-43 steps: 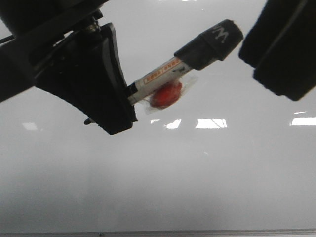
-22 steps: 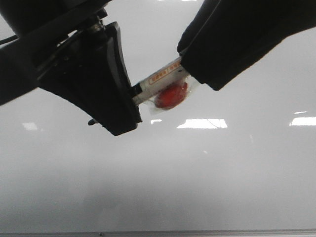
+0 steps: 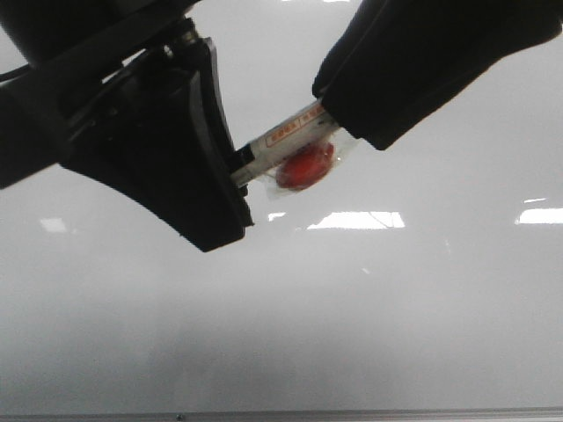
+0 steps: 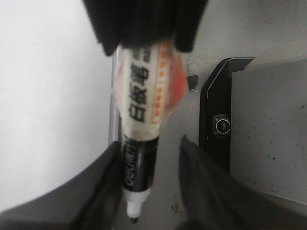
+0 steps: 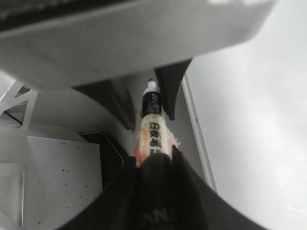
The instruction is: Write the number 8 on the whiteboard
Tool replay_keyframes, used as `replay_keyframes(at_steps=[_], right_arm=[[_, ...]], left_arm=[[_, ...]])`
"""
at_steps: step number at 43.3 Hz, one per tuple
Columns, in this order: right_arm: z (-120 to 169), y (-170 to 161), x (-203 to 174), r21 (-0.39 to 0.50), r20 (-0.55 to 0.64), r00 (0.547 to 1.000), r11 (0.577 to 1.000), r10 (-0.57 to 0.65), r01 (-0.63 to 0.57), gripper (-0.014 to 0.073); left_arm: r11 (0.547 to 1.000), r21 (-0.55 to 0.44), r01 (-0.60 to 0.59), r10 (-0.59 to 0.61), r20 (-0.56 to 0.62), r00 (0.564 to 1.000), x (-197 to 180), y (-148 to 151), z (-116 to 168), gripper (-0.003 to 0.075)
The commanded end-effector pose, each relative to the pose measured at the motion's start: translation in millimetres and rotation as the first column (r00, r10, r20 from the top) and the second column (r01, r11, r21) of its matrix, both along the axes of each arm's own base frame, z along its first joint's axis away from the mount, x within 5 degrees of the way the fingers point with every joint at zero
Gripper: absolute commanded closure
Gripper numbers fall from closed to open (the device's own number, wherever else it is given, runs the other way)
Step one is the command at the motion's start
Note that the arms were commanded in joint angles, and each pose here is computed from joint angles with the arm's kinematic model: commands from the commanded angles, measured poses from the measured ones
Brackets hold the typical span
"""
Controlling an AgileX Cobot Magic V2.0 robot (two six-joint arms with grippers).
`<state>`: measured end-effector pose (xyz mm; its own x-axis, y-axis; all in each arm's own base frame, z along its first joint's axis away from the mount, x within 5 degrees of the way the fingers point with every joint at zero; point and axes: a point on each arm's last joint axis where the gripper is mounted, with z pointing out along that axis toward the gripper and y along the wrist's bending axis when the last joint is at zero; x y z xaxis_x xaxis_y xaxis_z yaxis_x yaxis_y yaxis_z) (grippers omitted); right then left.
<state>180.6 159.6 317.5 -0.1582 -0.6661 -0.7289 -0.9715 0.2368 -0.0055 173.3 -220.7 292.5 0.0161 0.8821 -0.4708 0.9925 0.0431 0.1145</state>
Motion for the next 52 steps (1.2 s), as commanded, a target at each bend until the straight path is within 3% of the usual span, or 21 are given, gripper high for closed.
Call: replay_keyframes(at_steps=[1, 5, 11, 17, 20, 23, 25, 36, 52], right_arm=[[18, 0, -4, 0.05, 0.042, 0.999, 0.999, 0.006, -0.008, 0.0685], [21, -9, -6, 0.009, 0.068, 0.997, 0.999, -0.04, 0.04, 0.0685], [27, -38, -3, -0.073, 0.096, 0.961, 0.961, -0.261, 0.268, 0.0685], [37, -75, 0, -0.024, 0.049, 0.832, 0.832, -0.552, 0.554, 0.0685], [31, -90, 1, 0.042, -0.016, 0.734, 0.733, -0.679, 0.679, 0.0685], [24, -98, 4, 0.135, -0.045, 0.662, 0.652, -0.748, 0.746, 0.0685], [21, -100, 6, 0.181, -0.052, 0.638, 0.621, -0.768, 0.762, 0.0685], [33, -101, 20, 0.287, -0.002, 0.594, 0.569, -0.804, 0.771, 0.0697], [43, -95, 58, 0.29, -0.001, 0.585, 0.56, -0.811, 0.776, 0.0702]], left_arm=[[0.991, -0.123, -0.057, 0.066, 0.067, 0.996, 1, 4, 31, 0.0316], [0.982, -0.162, -0.099, 0.115, 0.088, 0.989, 0, 19, 46, 0.0312], [0.94, -0.254, -0.226, 0.26, 0.106, 0.96, -2, 51, 73, 0.0312], [0.879, -0.329, -0.344, 0.395, 0.1, 0.913, -7, 81, 93, 0.0312], [0.854, -0.35, -0.384, 0.439, 0.093, 0.893, -9, 91, 99, 0.0312], [0.845, -0.365, -0.392, 0.452, 0.095, 0.887, -11, 95, 102, 0.0312], [0.843, -0.37, -0.391, 0.453, 0.096, 0.886, -12, 95, 103, 0.0312], [0.848, -0.348, -0.401, 0.451, 0.076, 0.889, -5, 91, 96, 0.0312], [0.851, -0.332, -0.407, 0.451, 0.064, 0.89, 0, 88, 92, 0.0312]])
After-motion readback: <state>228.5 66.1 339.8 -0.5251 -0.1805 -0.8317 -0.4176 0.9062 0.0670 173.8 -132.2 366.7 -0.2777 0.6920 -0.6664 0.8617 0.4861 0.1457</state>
